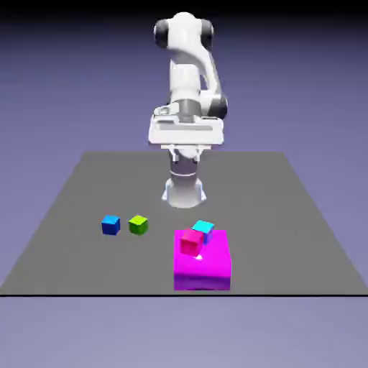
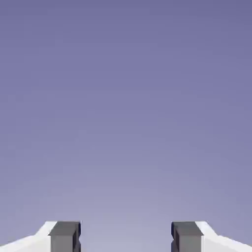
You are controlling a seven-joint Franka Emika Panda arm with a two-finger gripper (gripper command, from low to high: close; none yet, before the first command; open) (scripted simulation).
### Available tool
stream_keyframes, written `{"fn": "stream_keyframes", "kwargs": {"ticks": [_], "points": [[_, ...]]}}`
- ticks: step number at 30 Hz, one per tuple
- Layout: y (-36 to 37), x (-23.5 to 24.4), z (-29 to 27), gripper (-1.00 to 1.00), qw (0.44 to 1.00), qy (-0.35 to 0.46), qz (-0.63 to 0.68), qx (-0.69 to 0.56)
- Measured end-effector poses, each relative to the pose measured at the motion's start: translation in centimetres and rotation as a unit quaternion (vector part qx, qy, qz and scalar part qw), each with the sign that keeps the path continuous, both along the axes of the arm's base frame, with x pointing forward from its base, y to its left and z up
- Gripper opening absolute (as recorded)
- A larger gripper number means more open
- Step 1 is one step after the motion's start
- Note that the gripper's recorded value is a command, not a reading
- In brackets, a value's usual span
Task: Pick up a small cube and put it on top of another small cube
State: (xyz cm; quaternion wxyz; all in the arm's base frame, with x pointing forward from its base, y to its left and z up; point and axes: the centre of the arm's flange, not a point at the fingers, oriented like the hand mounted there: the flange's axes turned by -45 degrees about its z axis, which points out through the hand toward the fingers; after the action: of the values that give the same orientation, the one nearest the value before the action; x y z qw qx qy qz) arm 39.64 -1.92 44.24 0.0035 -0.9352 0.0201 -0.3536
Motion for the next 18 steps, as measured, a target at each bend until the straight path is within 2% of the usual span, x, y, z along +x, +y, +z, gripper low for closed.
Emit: {"fn": "stream_keyframes", "kwargs": {"ticks": [4, 8, 12, 18], "points": [[-7.8, 0.8, -5.6, 0.00, 0.981, 0.116, -0.130, 0.089], [-15.2, -0.8, -11.4, 0.00, 0.925, 0.216, -0.257, 0.181], [-21.6, -4.3, -16.8, 0.00, 0.836, 0.294, -0.375, 0.271], [-29.0, -12.0, -23.6, 0.00, 0.661, 0.366, -0.522, 0.396]]}}
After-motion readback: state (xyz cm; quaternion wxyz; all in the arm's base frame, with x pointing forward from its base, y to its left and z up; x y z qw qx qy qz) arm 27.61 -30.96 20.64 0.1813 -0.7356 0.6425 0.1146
